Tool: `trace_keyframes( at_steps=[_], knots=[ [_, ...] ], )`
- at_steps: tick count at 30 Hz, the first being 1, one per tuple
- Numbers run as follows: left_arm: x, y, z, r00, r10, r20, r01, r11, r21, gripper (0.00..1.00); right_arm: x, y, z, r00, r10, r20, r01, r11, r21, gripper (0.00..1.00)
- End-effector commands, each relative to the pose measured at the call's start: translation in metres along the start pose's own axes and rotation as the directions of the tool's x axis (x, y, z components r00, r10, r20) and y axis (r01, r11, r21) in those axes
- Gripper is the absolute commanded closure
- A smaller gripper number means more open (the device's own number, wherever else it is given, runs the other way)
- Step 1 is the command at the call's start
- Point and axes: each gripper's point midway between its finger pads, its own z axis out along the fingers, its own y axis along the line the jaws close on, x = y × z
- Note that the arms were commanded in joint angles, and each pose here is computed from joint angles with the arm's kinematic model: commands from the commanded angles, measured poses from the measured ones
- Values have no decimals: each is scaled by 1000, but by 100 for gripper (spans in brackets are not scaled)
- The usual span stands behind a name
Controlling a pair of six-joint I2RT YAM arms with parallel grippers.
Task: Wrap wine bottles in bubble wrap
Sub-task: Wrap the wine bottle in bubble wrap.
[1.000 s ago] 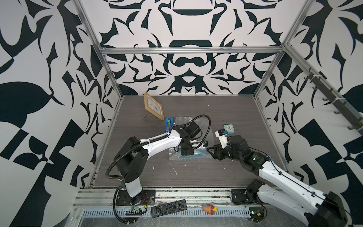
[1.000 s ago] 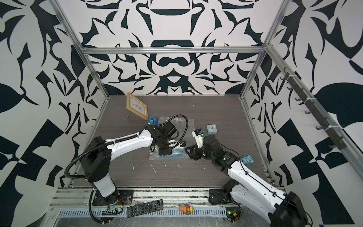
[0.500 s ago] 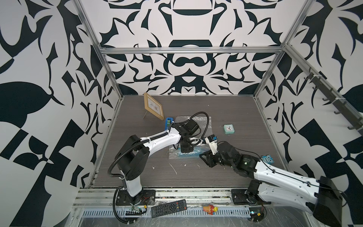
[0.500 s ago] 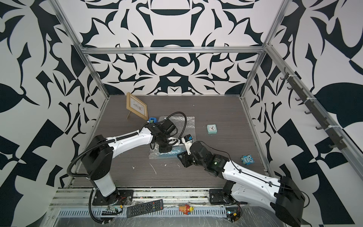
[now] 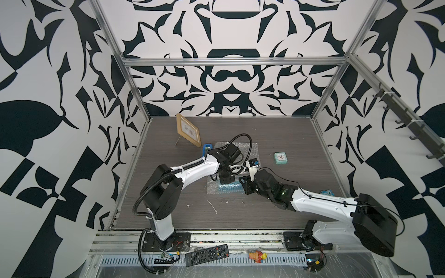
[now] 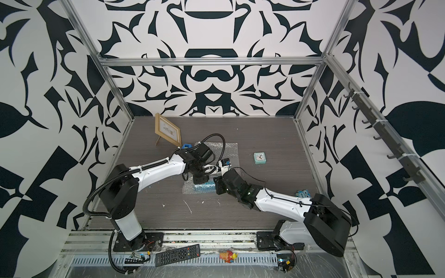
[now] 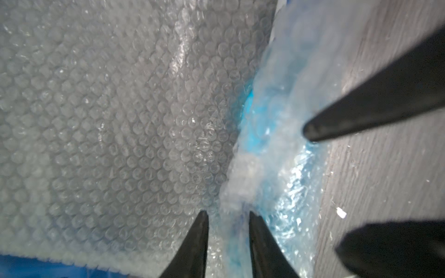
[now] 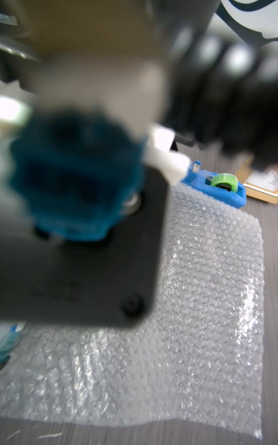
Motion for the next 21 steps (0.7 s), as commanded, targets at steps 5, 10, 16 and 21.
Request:
trace_keyframes(
  at_steps=[5, 10, 16, 21],
  knots=[
    [-21, -7, -15, 991, 15, 131, -20, 999, 38, 61, 36, -30, 16, 994, -10, -107, 21, 994, 106, 73],
    [-23, -4, -20, 985, -16, 169, 8, 999, 48, 58, 41, -36, 16, 996, 3, -94, 8, 993, 117, 70],
    [-20, -2, -16, 976, -84, 200, 66, 993, 94, 56, 40, -32, 7, 999, 21, -46, -18, 998, 62, 53],
    [-14, -5, -8, 975, -115, 191, 91, 987, 129, 56, 24, -19, -10, 1000, 16, 11, -15, 1000, -9, 50]
  ],
)
